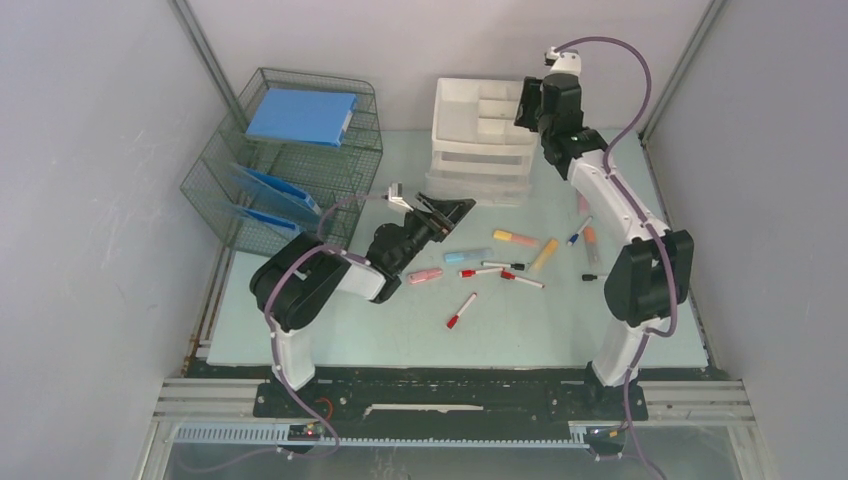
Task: Organize the desk
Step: Open the drawer in the storage box.
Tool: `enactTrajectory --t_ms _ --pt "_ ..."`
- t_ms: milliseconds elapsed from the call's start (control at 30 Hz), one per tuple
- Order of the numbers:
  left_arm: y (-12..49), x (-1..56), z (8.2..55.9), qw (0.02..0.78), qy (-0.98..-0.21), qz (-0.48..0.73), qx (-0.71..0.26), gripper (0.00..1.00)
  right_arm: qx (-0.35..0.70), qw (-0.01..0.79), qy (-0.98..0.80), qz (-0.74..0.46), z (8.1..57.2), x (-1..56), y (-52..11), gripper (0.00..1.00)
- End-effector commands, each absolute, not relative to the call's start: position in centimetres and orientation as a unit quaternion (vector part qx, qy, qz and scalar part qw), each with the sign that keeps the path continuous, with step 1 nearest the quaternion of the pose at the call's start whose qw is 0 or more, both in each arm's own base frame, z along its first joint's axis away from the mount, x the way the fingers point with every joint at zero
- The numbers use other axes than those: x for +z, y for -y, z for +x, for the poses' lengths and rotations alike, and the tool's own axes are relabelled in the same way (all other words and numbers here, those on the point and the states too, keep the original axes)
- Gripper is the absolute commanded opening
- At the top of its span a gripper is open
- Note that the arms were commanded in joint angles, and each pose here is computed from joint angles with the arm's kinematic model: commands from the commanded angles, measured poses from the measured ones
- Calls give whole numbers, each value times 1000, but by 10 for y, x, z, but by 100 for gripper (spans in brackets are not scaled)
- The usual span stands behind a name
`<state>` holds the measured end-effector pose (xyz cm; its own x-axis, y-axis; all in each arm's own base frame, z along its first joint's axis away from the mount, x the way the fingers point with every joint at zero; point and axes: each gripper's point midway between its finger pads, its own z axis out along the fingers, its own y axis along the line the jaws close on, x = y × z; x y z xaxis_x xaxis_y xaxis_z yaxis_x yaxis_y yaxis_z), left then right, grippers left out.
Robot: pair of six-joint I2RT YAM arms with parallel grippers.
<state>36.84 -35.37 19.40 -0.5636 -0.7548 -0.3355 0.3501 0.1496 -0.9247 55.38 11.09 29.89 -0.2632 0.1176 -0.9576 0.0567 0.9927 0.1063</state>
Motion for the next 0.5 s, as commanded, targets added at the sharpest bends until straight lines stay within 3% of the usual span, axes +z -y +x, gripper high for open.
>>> enactTrajectory --t_ms 0,233,467 --pt "345 218 348 462 -611 -123 -631 92 37 656 -753 29 527 364 -110 68" --pt "337 204 315 461 -664 -42 -588 97 36 655 -753 -40 472 366 -104 80" --pt "315 181 287 473 -737 32 -481 100 149 601 -754 -221 379 350 -120 88"
